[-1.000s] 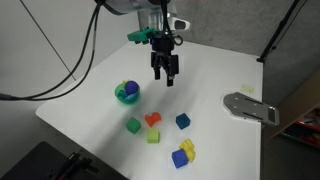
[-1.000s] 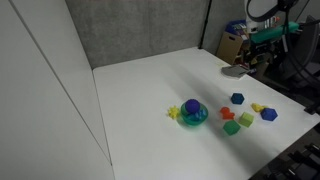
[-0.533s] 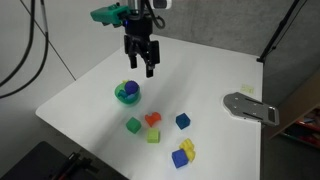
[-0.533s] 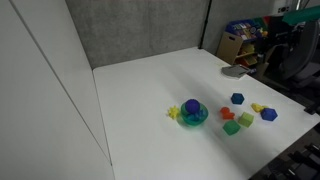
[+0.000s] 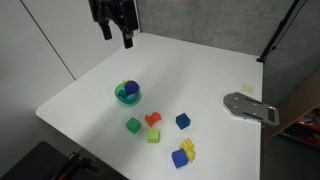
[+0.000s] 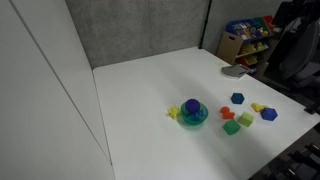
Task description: Remove the yellow duck toy from the green bowl and put it on top to the blue block on the worktop
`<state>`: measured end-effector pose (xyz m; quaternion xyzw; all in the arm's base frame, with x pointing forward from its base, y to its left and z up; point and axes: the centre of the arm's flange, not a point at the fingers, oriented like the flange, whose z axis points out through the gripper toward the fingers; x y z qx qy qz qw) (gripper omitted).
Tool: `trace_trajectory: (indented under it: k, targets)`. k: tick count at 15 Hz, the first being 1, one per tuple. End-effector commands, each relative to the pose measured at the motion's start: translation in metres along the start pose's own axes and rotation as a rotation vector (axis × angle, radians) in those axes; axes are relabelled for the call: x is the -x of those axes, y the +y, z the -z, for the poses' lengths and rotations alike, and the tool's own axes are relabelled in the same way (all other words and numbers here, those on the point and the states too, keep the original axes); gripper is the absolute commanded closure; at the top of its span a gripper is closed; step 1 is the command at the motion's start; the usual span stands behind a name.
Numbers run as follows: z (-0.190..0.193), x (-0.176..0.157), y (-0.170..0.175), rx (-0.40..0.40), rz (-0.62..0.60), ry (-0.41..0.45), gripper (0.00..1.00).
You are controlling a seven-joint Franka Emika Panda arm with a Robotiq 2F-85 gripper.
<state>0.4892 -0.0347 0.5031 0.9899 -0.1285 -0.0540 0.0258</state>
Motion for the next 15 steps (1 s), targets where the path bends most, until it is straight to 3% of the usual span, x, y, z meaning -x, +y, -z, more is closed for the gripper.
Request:
trace_trajectory:
  k: [1, 4, 10, 15]
  targets:
    - [0.045, 0.039, -0.006, -0.058, 0.081, 0.058, 0.0]
    - [0.076, 0.063, -0.013, -0.095, 0.125, 0.076, 0.0]
    - [0.106, 0.104, -0.017, -0.067, 0.163, 0.1, 0.0]
    - [0.098, 0.094, -0.02, -0.066, 0.138, 0.098, 0.0]
